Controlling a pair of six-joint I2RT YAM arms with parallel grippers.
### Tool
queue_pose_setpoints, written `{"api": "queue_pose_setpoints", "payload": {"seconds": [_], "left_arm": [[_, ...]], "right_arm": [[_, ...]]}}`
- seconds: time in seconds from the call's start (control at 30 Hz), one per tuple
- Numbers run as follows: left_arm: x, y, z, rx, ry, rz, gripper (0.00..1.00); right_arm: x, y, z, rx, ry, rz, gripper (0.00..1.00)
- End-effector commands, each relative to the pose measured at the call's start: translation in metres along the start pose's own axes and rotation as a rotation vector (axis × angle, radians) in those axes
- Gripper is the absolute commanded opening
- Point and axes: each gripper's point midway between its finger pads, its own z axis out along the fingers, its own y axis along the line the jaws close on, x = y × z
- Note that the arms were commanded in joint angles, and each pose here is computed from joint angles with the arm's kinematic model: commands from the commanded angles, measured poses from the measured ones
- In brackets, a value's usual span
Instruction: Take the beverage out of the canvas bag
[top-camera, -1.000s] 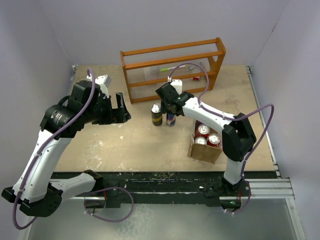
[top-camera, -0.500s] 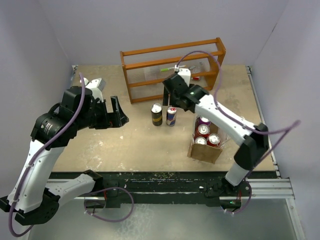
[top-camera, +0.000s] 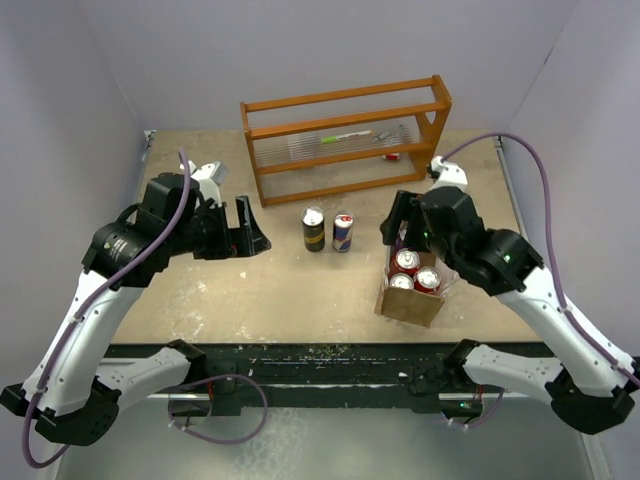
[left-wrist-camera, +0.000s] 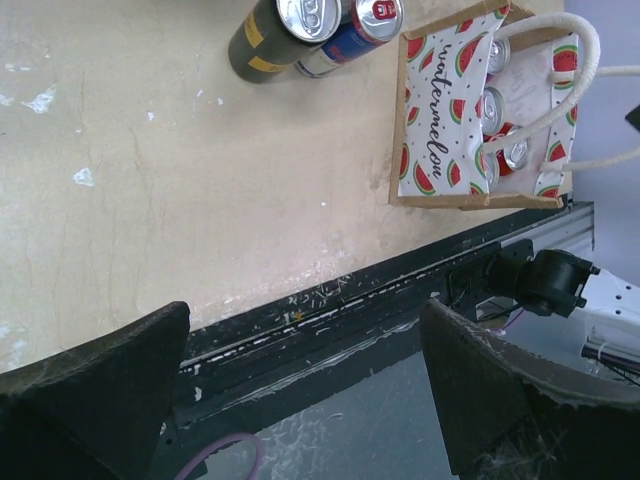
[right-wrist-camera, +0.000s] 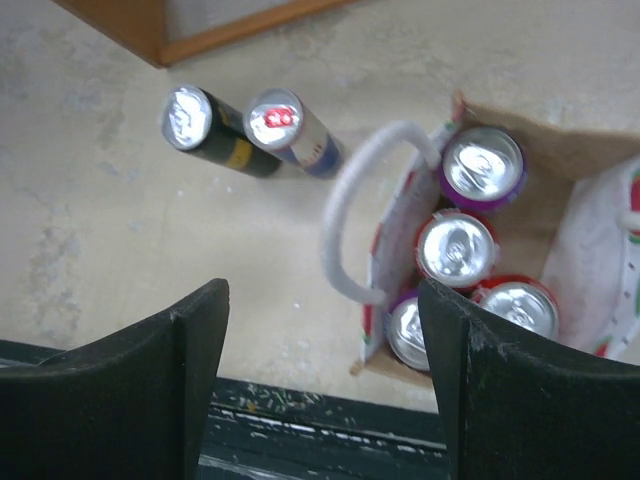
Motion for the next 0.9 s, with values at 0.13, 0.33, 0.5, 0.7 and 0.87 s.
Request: {"api": "queue_pose_setpoints", "payload": {"seconds": [0.13,0.33,0.5,0.7,0.87], "left_arm": [[-0.015,-0.018,0.016,0.076,-0.012,-0.001,0.99],[-0.026,-0.021,0.02,0.067,-0.02,0.019,0.99],[-0.029,-0.02,0.024,0.051,-0.019,0.025,0.99],[-0.033,-0.021,0.034,0.049,-0.008,0.033,0.99],[-0.039,-0.022,0.04,0.045,-0.012,0.036,0.99]], "right_arm": [[0.052,-0.072,-0.004,0.311,0.12,-0.022,0.75],[0.057,-0.088,0.026,0.37,0.14,0.0,0.71],[0.055,-0.103,0.052,0.29,0.138,0.027,0.72],[0.063,-0.105,0.087,0.245,0.213,-0.069,0.74],[0.064,-0.105,0.109,0.231,0.226,-0.101,0.77]]}}
